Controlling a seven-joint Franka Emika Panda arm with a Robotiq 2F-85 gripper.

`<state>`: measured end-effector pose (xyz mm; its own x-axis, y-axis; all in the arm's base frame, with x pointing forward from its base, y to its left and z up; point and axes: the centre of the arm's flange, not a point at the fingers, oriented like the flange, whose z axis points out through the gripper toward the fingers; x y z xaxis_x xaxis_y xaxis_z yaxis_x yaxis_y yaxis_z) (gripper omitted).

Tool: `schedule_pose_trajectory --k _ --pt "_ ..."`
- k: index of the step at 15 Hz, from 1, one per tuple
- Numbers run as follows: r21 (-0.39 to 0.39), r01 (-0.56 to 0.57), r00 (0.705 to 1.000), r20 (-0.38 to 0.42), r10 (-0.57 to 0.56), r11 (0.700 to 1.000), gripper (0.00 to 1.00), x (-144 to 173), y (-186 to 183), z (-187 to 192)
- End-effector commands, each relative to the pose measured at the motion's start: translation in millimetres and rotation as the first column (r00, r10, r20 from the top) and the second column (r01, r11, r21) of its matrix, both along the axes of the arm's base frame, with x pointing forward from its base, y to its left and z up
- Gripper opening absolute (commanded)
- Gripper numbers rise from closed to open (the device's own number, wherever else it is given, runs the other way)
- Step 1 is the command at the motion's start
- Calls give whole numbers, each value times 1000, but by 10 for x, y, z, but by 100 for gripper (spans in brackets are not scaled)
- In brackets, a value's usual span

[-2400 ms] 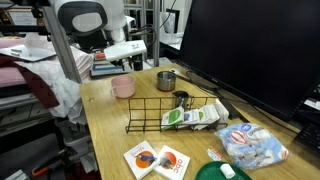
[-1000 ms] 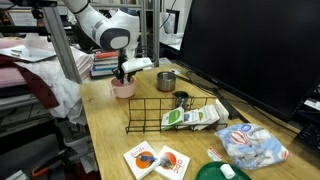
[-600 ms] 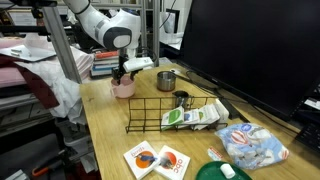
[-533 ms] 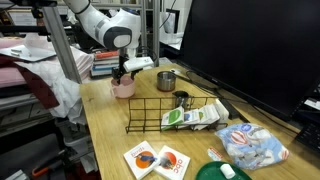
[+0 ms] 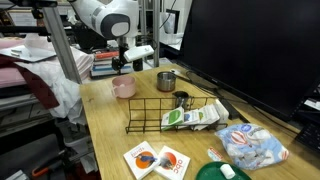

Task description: Pick up one piece of the marshmallow and put it in the pink cup

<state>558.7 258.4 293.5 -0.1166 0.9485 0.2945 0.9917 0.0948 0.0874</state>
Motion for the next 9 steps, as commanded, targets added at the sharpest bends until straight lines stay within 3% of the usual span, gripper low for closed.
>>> schedule_pose_trajectory --k 1,3,9 --pt "8 -21 998 51 21 1000 100 -144 -117 222" --pt "-2 -3 999 32 3 1000 100 -36 -28 190" --pt "-9 0 999 39 0 1000 100 -105 -75 231"
